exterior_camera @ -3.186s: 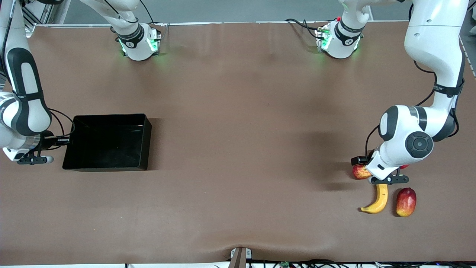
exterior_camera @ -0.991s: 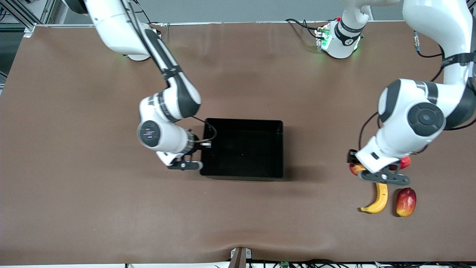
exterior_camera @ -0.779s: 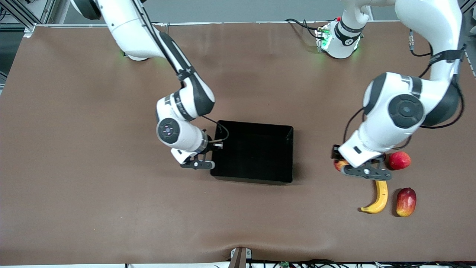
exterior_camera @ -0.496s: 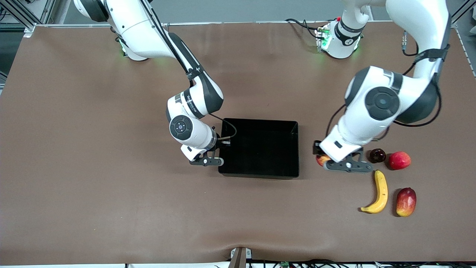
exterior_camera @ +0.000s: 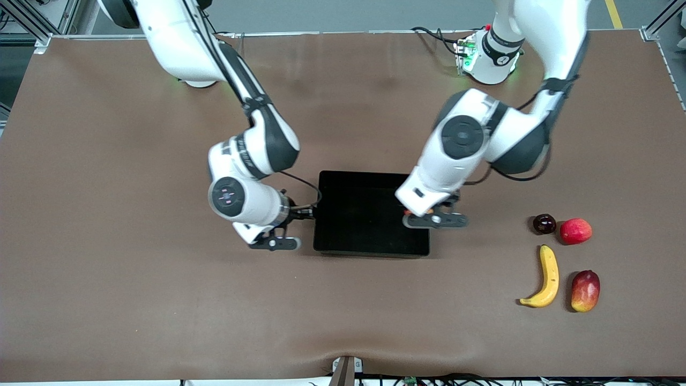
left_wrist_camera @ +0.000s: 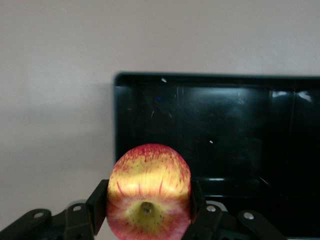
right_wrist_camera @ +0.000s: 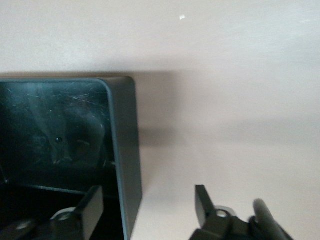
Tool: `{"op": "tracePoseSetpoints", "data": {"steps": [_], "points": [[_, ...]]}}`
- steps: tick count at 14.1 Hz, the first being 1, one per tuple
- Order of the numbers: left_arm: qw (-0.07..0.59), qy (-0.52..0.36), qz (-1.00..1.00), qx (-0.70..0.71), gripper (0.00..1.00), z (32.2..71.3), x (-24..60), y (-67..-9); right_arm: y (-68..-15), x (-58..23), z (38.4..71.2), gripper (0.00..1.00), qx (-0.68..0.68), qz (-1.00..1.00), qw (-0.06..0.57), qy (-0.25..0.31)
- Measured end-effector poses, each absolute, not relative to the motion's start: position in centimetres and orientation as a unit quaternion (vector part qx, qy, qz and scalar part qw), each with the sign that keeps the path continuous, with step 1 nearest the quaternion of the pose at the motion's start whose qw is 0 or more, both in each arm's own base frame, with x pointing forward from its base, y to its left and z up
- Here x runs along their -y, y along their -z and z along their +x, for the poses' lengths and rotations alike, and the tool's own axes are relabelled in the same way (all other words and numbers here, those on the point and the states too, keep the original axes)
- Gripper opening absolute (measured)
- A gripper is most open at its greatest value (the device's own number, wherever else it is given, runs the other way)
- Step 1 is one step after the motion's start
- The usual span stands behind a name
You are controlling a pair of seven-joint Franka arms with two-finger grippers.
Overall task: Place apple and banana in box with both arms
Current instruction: 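Carry the apple with the left gripper while the right gripper withdraws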
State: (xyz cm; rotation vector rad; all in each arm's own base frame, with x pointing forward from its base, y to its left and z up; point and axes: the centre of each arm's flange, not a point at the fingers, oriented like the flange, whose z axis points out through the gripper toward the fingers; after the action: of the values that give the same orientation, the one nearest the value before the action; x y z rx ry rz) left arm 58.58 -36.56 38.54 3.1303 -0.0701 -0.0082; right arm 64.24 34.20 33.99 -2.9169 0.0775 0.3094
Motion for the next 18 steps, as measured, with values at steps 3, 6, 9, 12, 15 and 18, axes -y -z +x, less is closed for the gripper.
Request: {"op": "tracePoseSetpoints", "data": {"steps": [3, 6, 9, 12, 15, 18], "points": [[0.008, 0.014, 0.999, 0.027, 0.67, 58.3, 38.2, -35.1, -39.4, -27.8, 66.7, 1.00, -0.050, -0.988, 0.088, -0.115], [0.004, 0.039, 0.999, 0.029, 0.67, 58.4, 38.6, -29.8, -43.7, -19.9, 68.8, 1.00, -0.076, -0.990, 0.073, -0.090], [-0.001, 0.062, 0.998, 0.030, 0.67, 58.1, 38.8, -26.0, -48.9, -14.5, 69.0, 1.00, -0.093, -0.992, 0.065, -0.055], [-0.008, 0.078, 0.997, 0.028, 0.67, 57.4, 38.7, -24.0, -53.2, -10.8, 68.1, 1.00, -0.077, -0.995, 0.058, -0.031], [-0.016, 0.090, 0.995, 0.032, 0.67, 56.2, 39.2, -22.7, -55.9, -6.4, 66.6, 1.00, -0.049, -0.997, 0.041, -0.041], [-0.018, 0.092, 0.995, 0.031, 0.74, 55.9, 39.5, -22.3, -57.7, -3.2, 65.0, 1.00, -0.057, -0.997, 0.017, -0.043]]}}
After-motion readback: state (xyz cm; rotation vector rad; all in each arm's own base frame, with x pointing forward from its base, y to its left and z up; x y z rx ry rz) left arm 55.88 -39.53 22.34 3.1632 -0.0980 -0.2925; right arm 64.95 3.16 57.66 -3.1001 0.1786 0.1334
